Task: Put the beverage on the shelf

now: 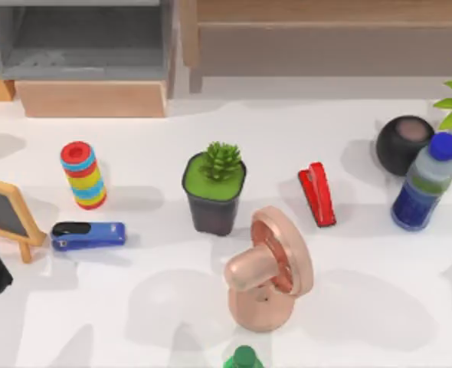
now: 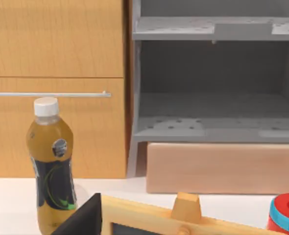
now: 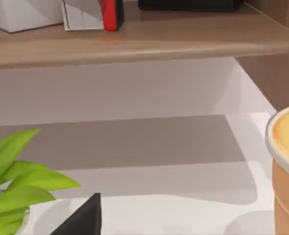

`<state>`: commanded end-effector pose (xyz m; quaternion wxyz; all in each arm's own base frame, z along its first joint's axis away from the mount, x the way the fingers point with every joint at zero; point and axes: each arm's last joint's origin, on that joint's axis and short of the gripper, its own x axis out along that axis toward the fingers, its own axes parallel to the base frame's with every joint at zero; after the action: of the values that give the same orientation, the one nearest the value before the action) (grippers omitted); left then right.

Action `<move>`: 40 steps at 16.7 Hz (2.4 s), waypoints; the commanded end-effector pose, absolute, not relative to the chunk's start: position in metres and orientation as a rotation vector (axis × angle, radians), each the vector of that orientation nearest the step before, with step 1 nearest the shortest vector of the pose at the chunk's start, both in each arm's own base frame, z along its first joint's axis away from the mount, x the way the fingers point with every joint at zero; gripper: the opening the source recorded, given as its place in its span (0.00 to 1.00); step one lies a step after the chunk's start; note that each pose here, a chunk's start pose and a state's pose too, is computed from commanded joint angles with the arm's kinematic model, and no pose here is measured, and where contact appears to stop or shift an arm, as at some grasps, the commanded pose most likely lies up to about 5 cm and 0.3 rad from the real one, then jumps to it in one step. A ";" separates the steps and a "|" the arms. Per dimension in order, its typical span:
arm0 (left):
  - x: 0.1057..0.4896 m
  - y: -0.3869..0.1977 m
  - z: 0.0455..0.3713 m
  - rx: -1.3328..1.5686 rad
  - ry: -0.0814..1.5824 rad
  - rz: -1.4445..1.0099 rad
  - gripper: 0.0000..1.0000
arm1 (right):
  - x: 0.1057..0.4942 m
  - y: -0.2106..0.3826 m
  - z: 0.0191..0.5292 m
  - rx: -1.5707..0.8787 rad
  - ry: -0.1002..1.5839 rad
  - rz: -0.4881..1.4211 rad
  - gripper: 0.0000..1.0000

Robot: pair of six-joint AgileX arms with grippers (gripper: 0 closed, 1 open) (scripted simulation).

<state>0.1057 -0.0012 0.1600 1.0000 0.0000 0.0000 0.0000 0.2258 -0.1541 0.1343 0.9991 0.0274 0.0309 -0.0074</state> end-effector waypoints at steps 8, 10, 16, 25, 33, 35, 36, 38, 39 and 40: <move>0.106 -0.001 0.160 0.000 0.000 0.000 1.00 | 0.219 -0.220 0.064 0.001 0.007 -0.016 1.00; 0.106 -0.001 0.160 0.000 0.000 0.000 1.00 | 0.218 -0.224 0.061 -0.011 -0.001 -0.016 1.00; 0.106 -0.001 0.160 0.000 0.000 0.000 1.00 | 0.223 -0.223 0.061 -0.010 0.001 -0.015 1.00; 0.106 -0.001 0.160 0.000 0.000 0.000 1.00 | 0.298 -0.225 0.061 -0.011 -0.001 -0.016 1.00; 0.106 -0.001 0.160 0.000 0.000 0.000 1.00 | 0.298 -0.225 0.061 -0.011 -0.001 -0.016 0.62; 0.106 -0.001 0.160 0.000 0.000 0.000 1.00 | 0.298 -0.225 0.061 -0.011 -0.001 -0.016 0.47; 0.106 -0.001 0.160 0.000 0.000 0.000 1.00 | 0.298 -0.225 0.061 -0.011 -0.001 -0.016 0.40; 0.106 -0.001 0.160 0.000 0.000 0.000 1.00 | 0.298 -0.225 0.061 -0.011 -0.001 -0.016 0.25; 0.106 -0.001 0.160 0.000 0.000 0.000 1.00 | 0.298 -0.225 0.061 -0.011 -0.001 -0.016 0.17; 0.106 -0.001 0.160 0.000 0.000 0.000 1.00 | 0.298 -0.225 0.061 -0.011 -0.001 -0.016 0.10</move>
<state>0.1057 -0.0012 0.1600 1.0000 0.0000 0.0000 0.0000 0.2978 -0.2252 0.0608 1.0000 -0.0057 -0.0004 -0.0081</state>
